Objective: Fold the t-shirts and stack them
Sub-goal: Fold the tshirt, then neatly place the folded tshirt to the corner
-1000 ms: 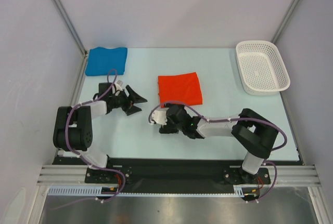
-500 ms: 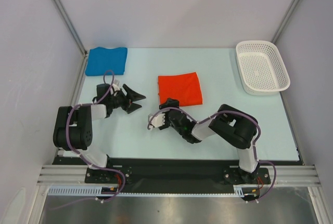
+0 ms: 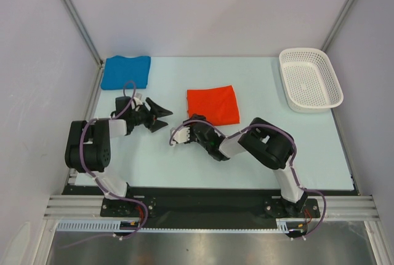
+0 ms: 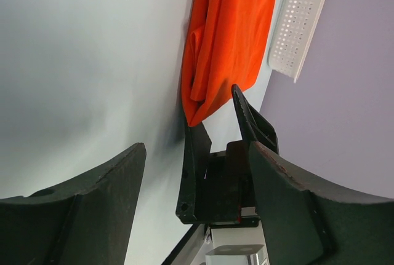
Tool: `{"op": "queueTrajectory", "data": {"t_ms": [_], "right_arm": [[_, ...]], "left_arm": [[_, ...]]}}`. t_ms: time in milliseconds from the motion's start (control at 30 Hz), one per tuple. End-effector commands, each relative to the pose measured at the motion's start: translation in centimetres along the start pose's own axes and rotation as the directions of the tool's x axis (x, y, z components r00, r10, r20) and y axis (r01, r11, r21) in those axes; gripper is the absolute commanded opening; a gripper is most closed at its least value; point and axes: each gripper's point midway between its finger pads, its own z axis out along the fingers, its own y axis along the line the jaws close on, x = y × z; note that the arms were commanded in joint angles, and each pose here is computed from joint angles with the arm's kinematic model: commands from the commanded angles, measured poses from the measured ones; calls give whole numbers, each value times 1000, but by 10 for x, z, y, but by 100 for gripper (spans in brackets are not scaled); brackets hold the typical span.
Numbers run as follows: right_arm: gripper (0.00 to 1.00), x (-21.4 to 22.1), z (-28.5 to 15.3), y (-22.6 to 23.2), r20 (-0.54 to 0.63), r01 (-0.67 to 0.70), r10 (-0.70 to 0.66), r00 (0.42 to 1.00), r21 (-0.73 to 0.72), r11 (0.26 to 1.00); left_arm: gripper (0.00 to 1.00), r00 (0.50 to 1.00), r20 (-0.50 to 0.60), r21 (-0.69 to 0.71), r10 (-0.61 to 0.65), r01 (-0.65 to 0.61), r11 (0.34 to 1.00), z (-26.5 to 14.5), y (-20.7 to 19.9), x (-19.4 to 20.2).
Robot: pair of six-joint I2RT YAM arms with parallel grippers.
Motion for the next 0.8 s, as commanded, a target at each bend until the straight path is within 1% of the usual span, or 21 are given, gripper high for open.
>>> {"op": "queueTrajectory", "data": {"t_ms": [0,133,167,200,233,300,333,367,400,433,500,567,600,700,767], "right_arm": [[58,31,0,40,-72,-8,-2,997,-142,990],[47,39,3,37,-79,-17,4,997,-154,988],[38,35,6,35,-68,-18,8,998,-155,988],[34,33,8,33,-65,-30,20,998,-155,987],[26,33,7,36,-71,-33,21,997,-171,985],[18,27,9,30,-65,-52,41,997,-167,985],[12,22,7,26,-59,-72,63,996,-167,983],[10,18,7,24,-51,-81,73,996,-171,982],[8,15,6,18,-52,-92,85,995,-162,982],[7,9,4,6,-44,-136,131,990,-132,982],[7,6,2,-5,-41,-191,188,981,-119,974],[6,0,-3,-19,-20,-247,247,969,-106,963],[6,-2,-4,-22,-14,-260,260,966,-105,960],[5,-7,-12,-35,10,-277,279,960,-93,956],[5,-10,-18,-44,29,-297,300,954,-76,952]], "left_arm": [[74,999,-7,24,34,-34,999,1,-6,-10],[74,999,-5,24,34,-34,999,4,-7,-13],[74,999,-3,21,32,-32,999,5,-6,-14],[74,1000,0,20,31,-31,999,6,-6,-16],[73,1000,1,19,29,-29,999,7,-6,-18],[74,1000,-1,16,31,-31,999,9,-5,-20],[74,999,-5,15,40,-40,999,12,-4,-21],[75,999,-14,14,48,-47,999,14,-5,-20],[81,998,-17,23,61,-61,998,17,-9,-23],[83,997,-28,26,71,-70,997,20,-10,-22],[85,996,-52,51,74,-72,996,29,-13,-21],[87,991,-111,83,76,-67,994,47,-26,-3],[89,990,-129,81,64,-54,995,55,-24,1],[91,986,-152,80,65,-54,995,77,-35,7],[91,985,-169,53,46,-38,998,89,-36,14]]}}
